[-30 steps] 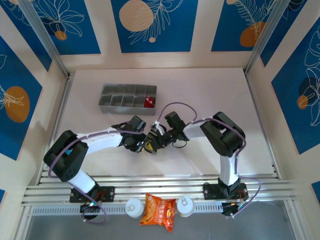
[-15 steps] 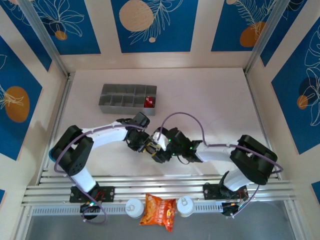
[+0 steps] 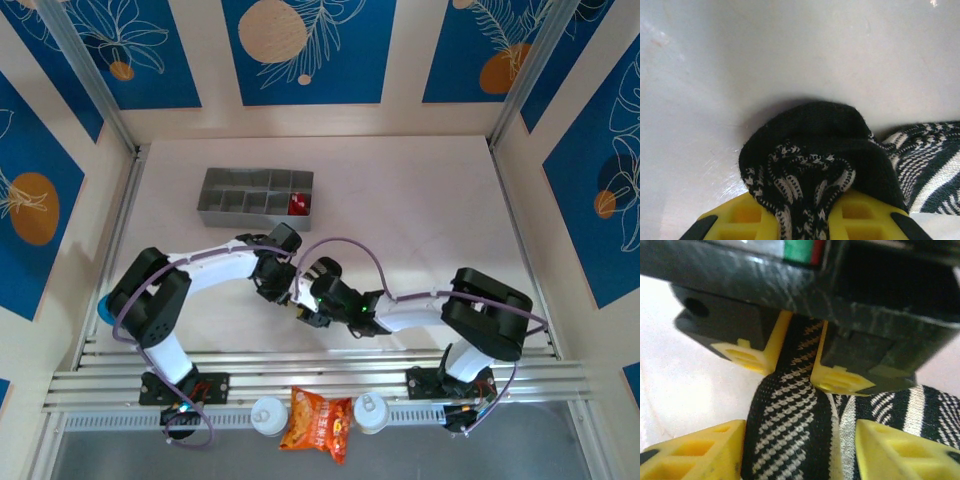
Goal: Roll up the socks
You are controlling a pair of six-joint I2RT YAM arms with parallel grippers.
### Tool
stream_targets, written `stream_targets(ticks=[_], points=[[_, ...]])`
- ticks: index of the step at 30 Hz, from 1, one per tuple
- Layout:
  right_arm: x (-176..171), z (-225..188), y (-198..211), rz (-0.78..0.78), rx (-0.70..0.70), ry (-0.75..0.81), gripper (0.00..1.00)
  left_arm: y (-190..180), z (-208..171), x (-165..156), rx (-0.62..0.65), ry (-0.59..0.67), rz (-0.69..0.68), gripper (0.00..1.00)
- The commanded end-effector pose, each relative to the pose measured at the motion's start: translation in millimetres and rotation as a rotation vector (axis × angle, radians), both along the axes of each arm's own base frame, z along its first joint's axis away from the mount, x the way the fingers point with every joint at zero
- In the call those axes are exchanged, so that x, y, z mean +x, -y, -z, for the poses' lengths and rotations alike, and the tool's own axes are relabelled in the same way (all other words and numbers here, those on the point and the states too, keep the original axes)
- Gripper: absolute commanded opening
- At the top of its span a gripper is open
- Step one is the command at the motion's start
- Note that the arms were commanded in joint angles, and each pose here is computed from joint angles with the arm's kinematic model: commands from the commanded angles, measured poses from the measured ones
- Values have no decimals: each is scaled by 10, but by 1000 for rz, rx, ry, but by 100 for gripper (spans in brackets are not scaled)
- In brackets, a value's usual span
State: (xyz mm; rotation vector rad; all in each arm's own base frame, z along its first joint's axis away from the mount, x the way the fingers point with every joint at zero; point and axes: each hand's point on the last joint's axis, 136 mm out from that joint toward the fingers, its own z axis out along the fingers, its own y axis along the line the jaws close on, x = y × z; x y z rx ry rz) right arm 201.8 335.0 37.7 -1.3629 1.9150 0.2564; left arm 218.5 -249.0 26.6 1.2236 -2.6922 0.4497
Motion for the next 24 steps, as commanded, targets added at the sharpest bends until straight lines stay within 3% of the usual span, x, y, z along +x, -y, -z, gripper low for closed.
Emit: stream_targets(ticks=[1,9,13,18,24], points=[[65,14,-63,30,-24,31,52,-241,282,-404,113,-169,-2,8],[3,355,70,99,-117,-35,25,-208,246,-402,70,-171,-49,8],[24,543,220,150,-216,-44,25,-194,205,-391,37,-169,-82,8],[76,640,343,201,-291,-12,37,-243,171,-412,34,-178,-104,9],[93,663,284,177,-305,-6,27,-252,207,-447,23,-203,-130,8]])
